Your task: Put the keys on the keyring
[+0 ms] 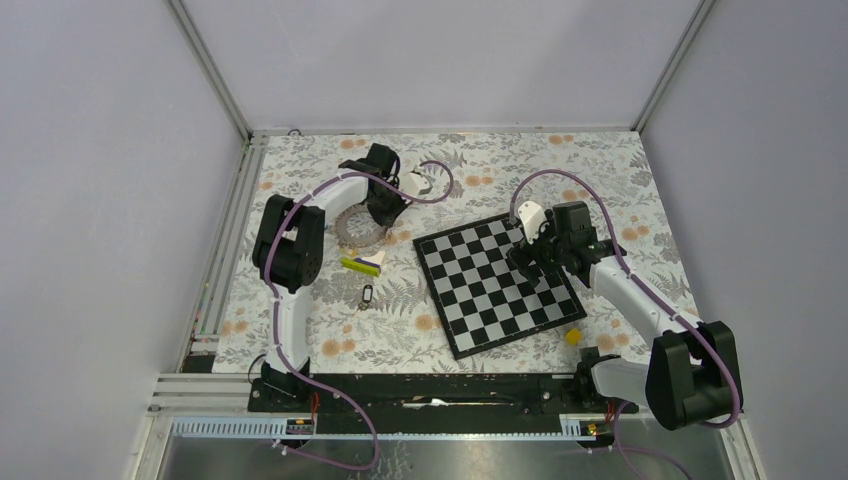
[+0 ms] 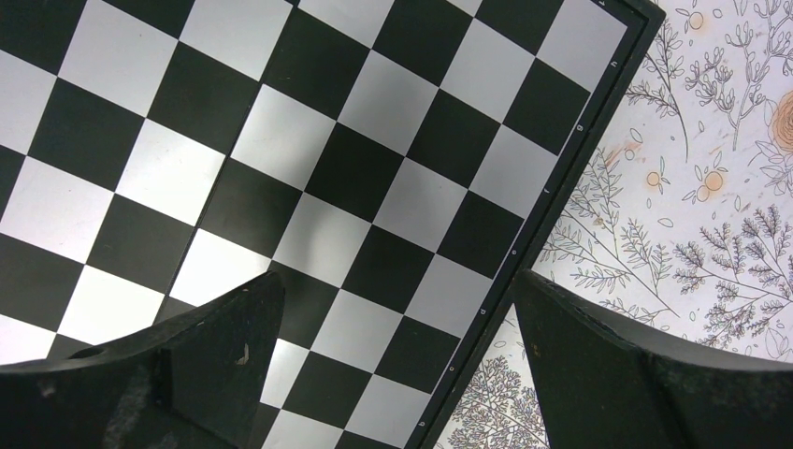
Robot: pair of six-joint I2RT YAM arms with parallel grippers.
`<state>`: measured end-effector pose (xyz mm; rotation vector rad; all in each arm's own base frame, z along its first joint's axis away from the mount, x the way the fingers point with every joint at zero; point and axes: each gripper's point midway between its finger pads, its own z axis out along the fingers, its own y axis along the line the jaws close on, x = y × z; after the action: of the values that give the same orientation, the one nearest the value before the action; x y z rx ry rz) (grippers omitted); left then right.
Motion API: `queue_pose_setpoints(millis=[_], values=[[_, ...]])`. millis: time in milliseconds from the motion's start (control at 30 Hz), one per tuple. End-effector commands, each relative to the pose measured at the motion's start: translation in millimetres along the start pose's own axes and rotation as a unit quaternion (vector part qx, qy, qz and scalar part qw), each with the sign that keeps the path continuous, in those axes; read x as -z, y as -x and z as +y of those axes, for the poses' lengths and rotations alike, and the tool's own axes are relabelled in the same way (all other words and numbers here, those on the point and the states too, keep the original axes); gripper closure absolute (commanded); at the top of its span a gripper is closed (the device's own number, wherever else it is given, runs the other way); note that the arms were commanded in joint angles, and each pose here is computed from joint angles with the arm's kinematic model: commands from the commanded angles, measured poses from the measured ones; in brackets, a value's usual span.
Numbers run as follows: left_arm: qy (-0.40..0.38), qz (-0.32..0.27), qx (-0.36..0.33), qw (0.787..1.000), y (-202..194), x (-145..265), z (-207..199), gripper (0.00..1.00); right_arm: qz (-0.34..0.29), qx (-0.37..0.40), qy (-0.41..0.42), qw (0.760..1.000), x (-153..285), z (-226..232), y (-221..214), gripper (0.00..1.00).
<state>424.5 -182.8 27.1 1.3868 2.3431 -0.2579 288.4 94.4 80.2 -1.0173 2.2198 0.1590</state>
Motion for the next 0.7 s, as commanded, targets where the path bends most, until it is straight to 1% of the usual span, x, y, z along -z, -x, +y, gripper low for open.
queue_pose_setpoints(millis=[0, 167, 367, 667], values=[[0.002, -0.031, -0.004, 1.000, 16.0, 19.0, 0.9, 1.00, -0.023, 0.006, -0.006, 1.000, 3.6, -1.2, 11.5, 0.01], [-0.013, -0.053, 0.001, 0.999, 16.7, 31.3, -4.2, 1.00, -0.028, 0.002, 0.002, 1.000, 3.4, 1.4, 13.8, 0.01], [-0.070, -0.137, 0.014, 0.988, 28.9, 63.2, -14.5, 1.00, -0.031, -0.001, 0.005, 0.999, 3.8, 2.6, 15.6, 0.01], [-0.090, -0.149, 0.025, 0.984, 27.0, 65.1, -20.4, 1.00, -0.036, -0.005, 0.008, 0.999, 6.1, 4.1, 18.1, 0.01]])
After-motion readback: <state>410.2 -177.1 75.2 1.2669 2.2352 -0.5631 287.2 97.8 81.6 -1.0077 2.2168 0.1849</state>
